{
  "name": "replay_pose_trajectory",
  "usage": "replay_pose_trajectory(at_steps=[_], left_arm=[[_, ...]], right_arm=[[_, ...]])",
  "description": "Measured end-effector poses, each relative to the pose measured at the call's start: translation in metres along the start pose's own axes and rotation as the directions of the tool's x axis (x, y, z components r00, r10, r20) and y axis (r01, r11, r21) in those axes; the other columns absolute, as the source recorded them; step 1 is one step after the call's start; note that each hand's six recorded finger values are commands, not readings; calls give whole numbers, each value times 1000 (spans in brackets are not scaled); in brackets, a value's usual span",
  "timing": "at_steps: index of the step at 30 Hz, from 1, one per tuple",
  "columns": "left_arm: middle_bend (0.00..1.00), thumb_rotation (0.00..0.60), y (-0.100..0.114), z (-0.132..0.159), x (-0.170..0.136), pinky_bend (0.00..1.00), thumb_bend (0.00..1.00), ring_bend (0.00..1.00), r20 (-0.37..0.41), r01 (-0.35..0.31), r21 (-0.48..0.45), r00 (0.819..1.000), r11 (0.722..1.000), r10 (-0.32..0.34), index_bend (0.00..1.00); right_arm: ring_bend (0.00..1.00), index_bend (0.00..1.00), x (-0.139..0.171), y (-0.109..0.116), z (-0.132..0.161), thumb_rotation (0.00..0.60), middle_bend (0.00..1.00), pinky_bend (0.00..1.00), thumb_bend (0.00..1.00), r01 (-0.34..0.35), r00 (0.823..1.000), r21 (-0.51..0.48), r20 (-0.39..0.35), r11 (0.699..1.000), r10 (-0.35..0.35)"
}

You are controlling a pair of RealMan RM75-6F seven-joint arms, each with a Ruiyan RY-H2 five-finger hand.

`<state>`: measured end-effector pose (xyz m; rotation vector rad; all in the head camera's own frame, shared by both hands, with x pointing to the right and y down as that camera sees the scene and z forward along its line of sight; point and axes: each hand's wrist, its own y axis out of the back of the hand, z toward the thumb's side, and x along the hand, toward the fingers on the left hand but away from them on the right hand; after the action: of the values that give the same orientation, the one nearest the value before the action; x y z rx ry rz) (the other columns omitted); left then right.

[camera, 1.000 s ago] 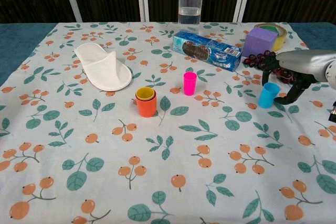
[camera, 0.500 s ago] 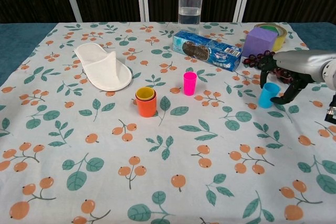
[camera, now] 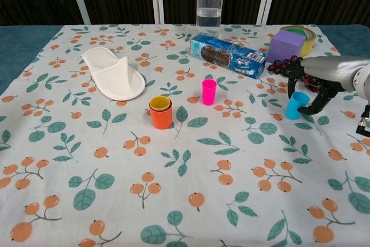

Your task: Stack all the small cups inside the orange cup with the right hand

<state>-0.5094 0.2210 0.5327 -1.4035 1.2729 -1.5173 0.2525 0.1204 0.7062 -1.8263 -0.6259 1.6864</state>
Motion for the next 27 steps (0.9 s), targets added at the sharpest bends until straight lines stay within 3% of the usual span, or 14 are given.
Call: replay_pose_trajectory(at_steps=[18,27], left_arm=[[4,600,0,0,0,0,732,0,-1,0,-1,1000,1000,0,123],[4,600,0,1,0,0,732,0,2,1,-3,1000,1000,-1,124]], right_arm=[[0,512,4,12,8,600,0,87,424,22,999,-13,-29,1000,-22],[0,512,25,40,37,600,0,87,424,62,990,-12,-123,998,-63]])
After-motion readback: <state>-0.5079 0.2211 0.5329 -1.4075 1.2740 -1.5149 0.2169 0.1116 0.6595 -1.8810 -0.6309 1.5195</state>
